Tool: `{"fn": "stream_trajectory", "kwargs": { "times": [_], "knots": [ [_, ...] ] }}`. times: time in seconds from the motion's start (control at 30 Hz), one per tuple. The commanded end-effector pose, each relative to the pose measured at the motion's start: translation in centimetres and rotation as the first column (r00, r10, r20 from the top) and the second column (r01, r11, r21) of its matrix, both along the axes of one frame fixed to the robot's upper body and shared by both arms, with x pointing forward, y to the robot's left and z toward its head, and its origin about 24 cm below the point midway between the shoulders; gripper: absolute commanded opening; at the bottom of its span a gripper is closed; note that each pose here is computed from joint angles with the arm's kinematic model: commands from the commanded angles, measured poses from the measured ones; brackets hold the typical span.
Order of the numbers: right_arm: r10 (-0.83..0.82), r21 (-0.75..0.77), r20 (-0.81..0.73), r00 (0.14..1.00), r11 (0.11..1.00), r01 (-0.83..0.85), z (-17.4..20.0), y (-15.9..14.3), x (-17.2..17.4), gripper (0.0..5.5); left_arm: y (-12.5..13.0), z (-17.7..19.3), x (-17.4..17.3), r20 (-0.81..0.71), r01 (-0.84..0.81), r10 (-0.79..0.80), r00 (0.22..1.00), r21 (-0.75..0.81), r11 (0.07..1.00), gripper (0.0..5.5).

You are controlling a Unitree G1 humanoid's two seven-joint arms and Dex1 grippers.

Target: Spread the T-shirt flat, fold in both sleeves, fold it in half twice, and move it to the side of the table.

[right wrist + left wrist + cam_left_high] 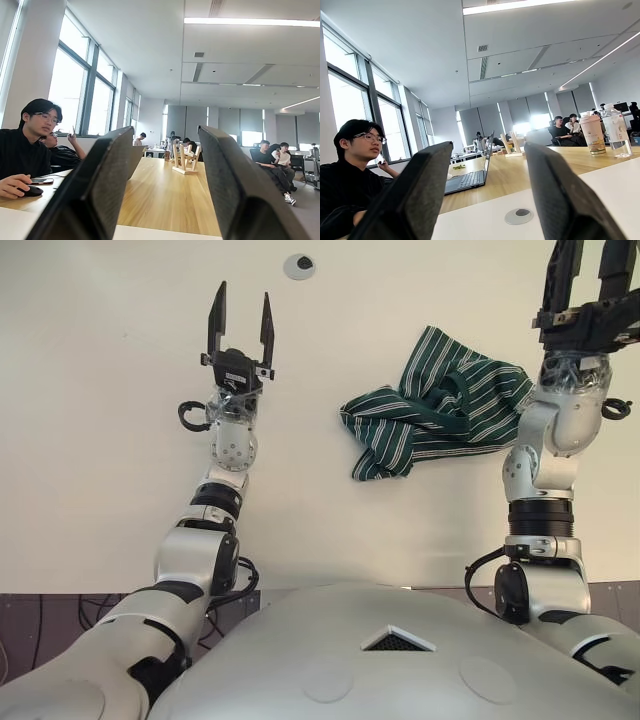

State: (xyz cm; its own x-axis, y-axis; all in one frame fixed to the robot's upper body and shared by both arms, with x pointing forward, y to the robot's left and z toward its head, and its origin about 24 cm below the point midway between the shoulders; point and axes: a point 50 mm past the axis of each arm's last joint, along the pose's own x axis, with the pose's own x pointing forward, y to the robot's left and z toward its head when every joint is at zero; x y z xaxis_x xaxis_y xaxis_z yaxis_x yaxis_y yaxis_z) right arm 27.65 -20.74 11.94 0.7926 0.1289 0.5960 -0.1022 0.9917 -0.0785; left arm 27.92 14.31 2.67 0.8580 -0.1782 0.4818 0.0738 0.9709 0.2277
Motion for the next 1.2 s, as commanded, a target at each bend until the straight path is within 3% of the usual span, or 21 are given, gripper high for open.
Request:
{"fn": "stream_trajectory", "kwargs": {
  "times": [0.03,0.8,0.9,1.0,1.1,1.2],
  "knots": [
    [0.009,0.017,-0.010,1.000,1.000,-0.009,-0.1,0.5,0.4,2.34,-0.5,-3.3,-2.5,-0.142,-0.010,0.007,0.990,-0.022,1.000,2.60],
    [0.041,0.017,-0.083,0.996,0.999,-0.040,-2.0,1.7,0.8,2.34,-0.8,-3.6,-2.5,-0.181,0.052,-0.066,0.981,-0.079,0.995,2.60],
    [0.040,0.015,-0.083,0.996,0.999,-0.039,-2.0,1.7,1.0,2.34,-1.6,-3.7,-1.7,-0.253,0.148,-0.177,0.951,-0.132,0.980,2.60],
    [0.031,0.013,-0.086,0.996,0.999,-0.029,-2.0,1.5,1.2,2.34,-2.5,-3.0,-0.4,-0.343,0.423,-0.471,0.813,-0.209,0.882,2.60],
    [0.025,0.013,-0.084,0.996,1.000,-0.024,-2.0,1.4,1.2,2.34,-3.1,-2.2,-0.2,-0.422,0.680,-0.727,0.541,-0.288,0.674,2.60],
    [0.021,0.012,-0.087,0.996,1.000,-0.020,-2.1,1.3,1.1,2.34,-3.3,-0.6,0.1,-0.426,0.769,-0.862,0.274,-0.442,0.462,2.60]
  ]
}}
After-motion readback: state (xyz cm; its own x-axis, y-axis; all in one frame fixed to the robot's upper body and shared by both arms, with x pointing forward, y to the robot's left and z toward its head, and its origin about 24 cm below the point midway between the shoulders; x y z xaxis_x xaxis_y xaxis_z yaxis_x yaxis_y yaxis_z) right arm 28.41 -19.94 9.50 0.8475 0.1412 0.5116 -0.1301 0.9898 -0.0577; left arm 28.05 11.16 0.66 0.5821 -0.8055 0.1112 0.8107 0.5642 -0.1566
